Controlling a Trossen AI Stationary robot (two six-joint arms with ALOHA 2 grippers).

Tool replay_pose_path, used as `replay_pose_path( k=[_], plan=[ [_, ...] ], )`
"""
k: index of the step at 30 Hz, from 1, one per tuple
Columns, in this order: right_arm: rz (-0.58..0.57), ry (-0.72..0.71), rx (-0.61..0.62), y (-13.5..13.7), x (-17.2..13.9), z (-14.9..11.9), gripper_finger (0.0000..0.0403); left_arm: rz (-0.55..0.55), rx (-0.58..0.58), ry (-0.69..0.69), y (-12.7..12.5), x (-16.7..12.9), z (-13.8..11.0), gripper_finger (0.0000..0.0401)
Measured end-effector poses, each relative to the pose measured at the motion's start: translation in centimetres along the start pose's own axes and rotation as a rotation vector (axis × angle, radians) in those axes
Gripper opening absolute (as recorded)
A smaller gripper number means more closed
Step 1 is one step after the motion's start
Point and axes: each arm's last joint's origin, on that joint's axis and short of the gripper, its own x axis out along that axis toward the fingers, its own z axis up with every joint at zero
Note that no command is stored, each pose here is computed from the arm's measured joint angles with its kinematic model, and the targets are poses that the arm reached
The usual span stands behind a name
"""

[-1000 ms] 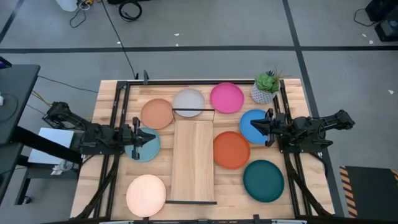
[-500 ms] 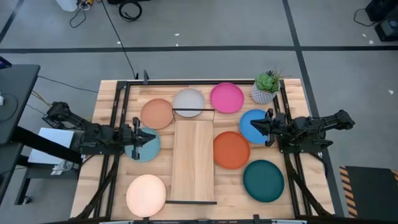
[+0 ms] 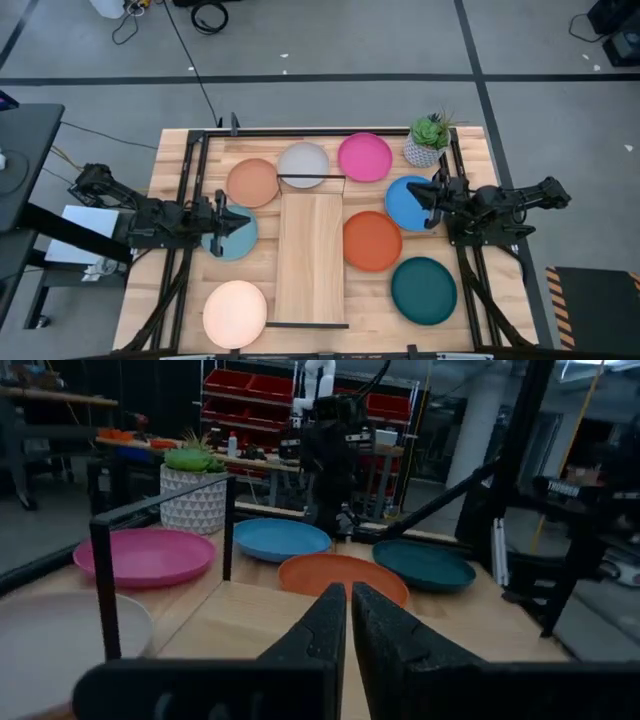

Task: Place and stack plates onto a shelf
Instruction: Put the blue plate on the shelf

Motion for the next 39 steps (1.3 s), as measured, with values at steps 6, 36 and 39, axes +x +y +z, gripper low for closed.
replay_pose_path(
  k=[6, 36, 39],
  plan=[
    [0.043, -0.148, 0.151, 0.1, -0.1, 1.7, 0.0043, -0.151, 0.021, -0.021, -0.5, 0.0, 0.4, 0.0027],
    [-0.246, 0.615, -0.065, -1.6, 5.8, -2.4, 0.0046, -0.229, -0.143, -0.352, -0.7, -0.8, 3.9, 0.0027],
    [-0.273, 0.723, -0.071, -1.4, 7.0, -2.5, 0.006, -0.228, -0.141, -0.349, -0.7, -0.7, 3.8, 0.0027]
  ],
)
